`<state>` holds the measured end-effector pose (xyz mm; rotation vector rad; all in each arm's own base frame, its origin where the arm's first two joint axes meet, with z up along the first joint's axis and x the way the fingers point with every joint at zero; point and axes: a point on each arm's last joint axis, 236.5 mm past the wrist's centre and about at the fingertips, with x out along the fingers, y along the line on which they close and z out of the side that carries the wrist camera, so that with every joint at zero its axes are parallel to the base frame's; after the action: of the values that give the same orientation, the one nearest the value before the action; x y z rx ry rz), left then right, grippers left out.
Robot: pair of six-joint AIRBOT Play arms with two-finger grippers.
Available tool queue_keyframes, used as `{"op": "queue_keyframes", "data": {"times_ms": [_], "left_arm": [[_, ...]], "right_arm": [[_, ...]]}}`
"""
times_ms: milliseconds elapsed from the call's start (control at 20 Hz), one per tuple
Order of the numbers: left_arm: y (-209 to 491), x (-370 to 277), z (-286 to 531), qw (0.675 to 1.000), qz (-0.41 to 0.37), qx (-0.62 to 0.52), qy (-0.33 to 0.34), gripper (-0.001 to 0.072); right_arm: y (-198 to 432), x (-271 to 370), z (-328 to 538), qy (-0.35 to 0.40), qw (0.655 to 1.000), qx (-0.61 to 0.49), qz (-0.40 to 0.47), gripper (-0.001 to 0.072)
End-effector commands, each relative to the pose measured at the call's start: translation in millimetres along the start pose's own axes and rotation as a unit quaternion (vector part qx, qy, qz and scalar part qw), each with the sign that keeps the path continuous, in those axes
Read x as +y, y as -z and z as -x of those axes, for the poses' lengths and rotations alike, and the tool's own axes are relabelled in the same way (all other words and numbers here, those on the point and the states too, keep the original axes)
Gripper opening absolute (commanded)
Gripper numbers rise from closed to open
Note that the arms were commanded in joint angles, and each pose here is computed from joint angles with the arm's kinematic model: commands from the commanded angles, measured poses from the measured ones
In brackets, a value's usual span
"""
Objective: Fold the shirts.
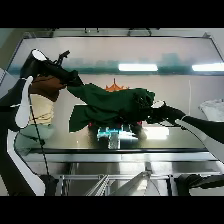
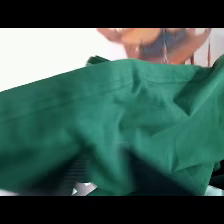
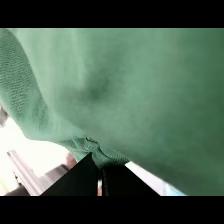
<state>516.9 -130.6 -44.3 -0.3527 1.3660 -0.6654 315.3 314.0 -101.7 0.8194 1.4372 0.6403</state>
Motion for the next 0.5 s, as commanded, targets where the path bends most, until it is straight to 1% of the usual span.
{"op": "queue_keyframes", "data": {"times_ms": [0,150,450], "left_arm": [[-10,19,30,0.999,0.011,-0.037,-0.013,0.0715],[-4,30,17,0.999,0.023,-0.021,-0.009,0.0715],[34,30,-39,0.997,0.033,0.074,0.018,0.0714]], "right_arm": [[9,1,2,0.002,1.000,0.018,0.005,0.0016],[15,3,2,-0.004,1.000,0.031,0.005,0.0017],[29,10,3,-0.018,0.998,0.061,0.005,0.0017]]}}
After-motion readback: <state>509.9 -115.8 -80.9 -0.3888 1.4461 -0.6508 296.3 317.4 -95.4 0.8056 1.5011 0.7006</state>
